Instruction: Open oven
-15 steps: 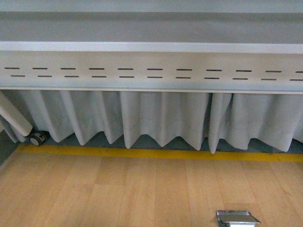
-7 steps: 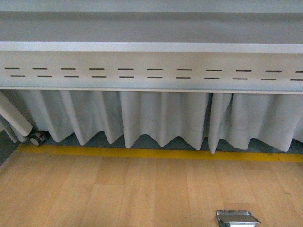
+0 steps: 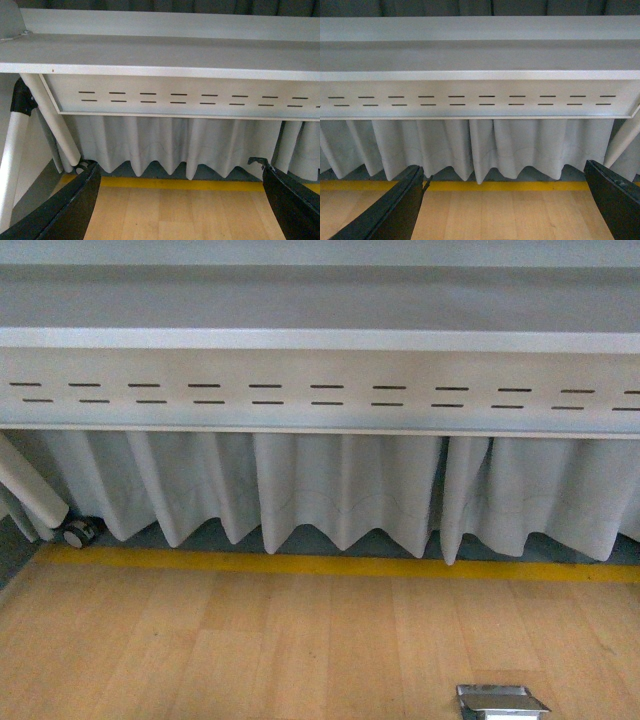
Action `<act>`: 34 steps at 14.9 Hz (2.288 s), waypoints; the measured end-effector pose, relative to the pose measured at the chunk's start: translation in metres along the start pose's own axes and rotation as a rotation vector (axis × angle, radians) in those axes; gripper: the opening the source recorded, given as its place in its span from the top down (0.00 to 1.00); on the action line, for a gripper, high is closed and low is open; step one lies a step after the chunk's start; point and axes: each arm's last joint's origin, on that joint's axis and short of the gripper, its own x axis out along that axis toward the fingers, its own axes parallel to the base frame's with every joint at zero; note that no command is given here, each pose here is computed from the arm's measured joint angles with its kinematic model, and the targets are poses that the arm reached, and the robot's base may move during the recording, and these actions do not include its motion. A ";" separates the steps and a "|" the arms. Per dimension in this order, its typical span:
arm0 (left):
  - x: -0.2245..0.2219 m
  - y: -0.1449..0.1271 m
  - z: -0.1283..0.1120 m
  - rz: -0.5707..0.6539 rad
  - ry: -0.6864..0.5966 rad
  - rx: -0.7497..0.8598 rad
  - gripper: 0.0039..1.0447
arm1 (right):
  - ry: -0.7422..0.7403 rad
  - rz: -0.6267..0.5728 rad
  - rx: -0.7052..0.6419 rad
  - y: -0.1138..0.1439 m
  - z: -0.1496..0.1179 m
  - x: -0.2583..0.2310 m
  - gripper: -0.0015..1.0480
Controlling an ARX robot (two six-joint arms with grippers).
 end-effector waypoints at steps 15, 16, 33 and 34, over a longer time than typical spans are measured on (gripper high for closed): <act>0.000 0.000 0.000 0.000 0.000 0.000 0.06 | 0.000 0.000 0.000 0.000 0.000 0.000 0.06; 0.000 0.000 0.000 0.000 0.002 0.000 0.06 | 0.002 0.000 0.000 0.000 0.000 0.000 0.06; 0.000 0.000 0.000 0.000 0.000 0.005 0.06 | 0.002 -0.001 0.000 0.000 0.000 0.000 0.06; 0.000 0.000 0.000 -0.001 0.002 0.006 0.06 | 0.000 0.000 0.000 0.000 0.000 0.000 0.06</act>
